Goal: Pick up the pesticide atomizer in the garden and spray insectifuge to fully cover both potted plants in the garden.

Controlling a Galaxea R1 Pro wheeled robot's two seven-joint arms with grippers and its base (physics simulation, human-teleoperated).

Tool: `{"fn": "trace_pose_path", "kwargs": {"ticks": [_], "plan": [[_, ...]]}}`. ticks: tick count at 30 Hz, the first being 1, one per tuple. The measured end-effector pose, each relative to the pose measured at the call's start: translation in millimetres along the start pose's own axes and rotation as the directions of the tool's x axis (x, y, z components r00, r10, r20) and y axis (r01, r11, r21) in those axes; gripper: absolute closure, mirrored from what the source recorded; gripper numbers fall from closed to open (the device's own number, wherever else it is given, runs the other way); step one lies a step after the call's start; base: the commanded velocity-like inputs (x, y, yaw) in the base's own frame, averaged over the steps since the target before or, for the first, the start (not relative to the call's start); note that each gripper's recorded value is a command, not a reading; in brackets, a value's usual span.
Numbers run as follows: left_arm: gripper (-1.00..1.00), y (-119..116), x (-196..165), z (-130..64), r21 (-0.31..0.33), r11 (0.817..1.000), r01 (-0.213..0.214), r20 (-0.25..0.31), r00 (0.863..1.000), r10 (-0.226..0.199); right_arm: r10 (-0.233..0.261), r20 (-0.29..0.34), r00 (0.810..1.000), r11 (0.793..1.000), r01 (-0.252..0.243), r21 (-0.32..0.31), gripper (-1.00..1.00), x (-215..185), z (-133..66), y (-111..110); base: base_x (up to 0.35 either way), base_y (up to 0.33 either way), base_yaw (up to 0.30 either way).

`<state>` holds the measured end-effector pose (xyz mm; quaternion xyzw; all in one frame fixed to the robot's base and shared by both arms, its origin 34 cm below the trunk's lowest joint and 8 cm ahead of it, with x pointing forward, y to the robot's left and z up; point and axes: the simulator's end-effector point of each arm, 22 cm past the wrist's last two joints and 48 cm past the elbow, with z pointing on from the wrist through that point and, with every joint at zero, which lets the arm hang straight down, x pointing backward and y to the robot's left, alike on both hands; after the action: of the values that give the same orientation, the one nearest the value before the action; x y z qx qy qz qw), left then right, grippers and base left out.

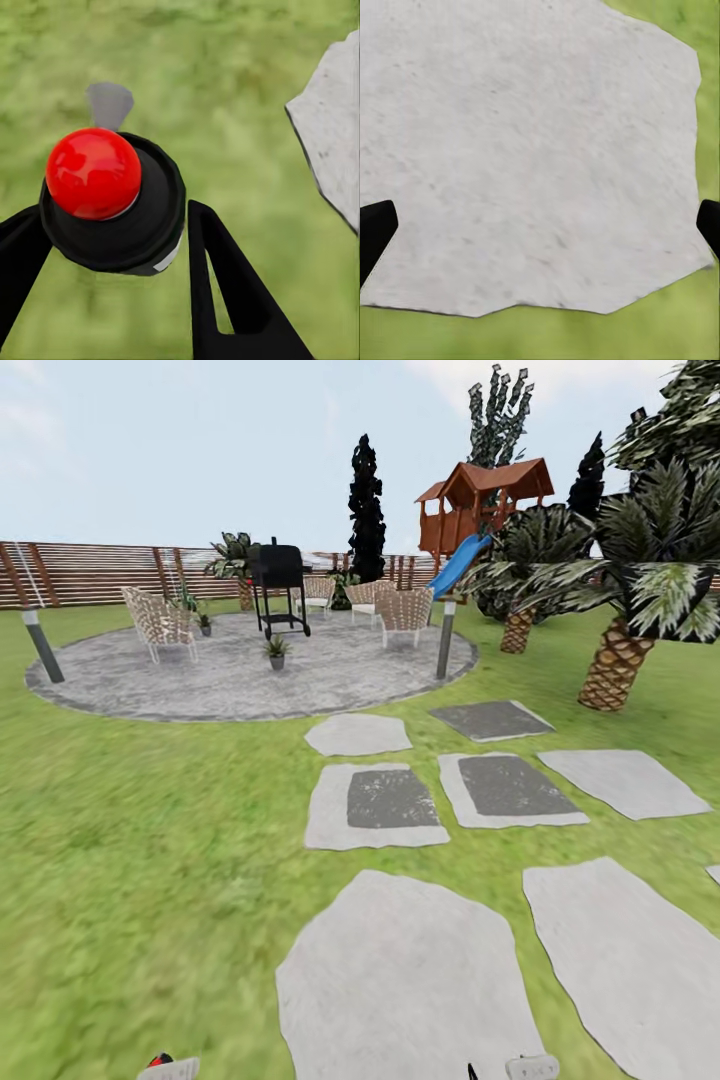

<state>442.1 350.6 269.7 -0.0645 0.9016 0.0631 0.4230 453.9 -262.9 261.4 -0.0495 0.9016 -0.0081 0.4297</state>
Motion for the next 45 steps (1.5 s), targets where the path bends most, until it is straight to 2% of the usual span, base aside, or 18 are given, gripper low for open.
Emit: {"fn": "trace_pose_path", "kwargs": {"ticks": [7, 18, 45], "plan": [[1.0, 0.5, -0.2, -0.1, -0.001, 1.0, 0.0, 0.001, 1.0, 0.0, 0.0, 0.0, 1.0, 1.0, 0.0, 0.0, -1.0, 0.0, -0.1, 0.1, 0.34, 0.0, 0.021], [1.0, 0.5, 0.4, 0.0, -0.001, 1.0, -0.001, -0.001, 1.0, 0.001, 0.0, 0.0, 1.0, 1.0, 0.0, 0.0, -1.0, 0.0, 0.0, 0.1, 0.34, 0.0, 0.2], [1.0, 0.4, -0.1, 0.1, 0.0, 1.0, -0.001, 0.0, 1.0, 0.001, 0.0, 0.0, 1.0, 1.0, 0.0, -0.001, -1.0, 0.1, 0.0, 0.2, 0.34, 0.0, 0.004]]}}
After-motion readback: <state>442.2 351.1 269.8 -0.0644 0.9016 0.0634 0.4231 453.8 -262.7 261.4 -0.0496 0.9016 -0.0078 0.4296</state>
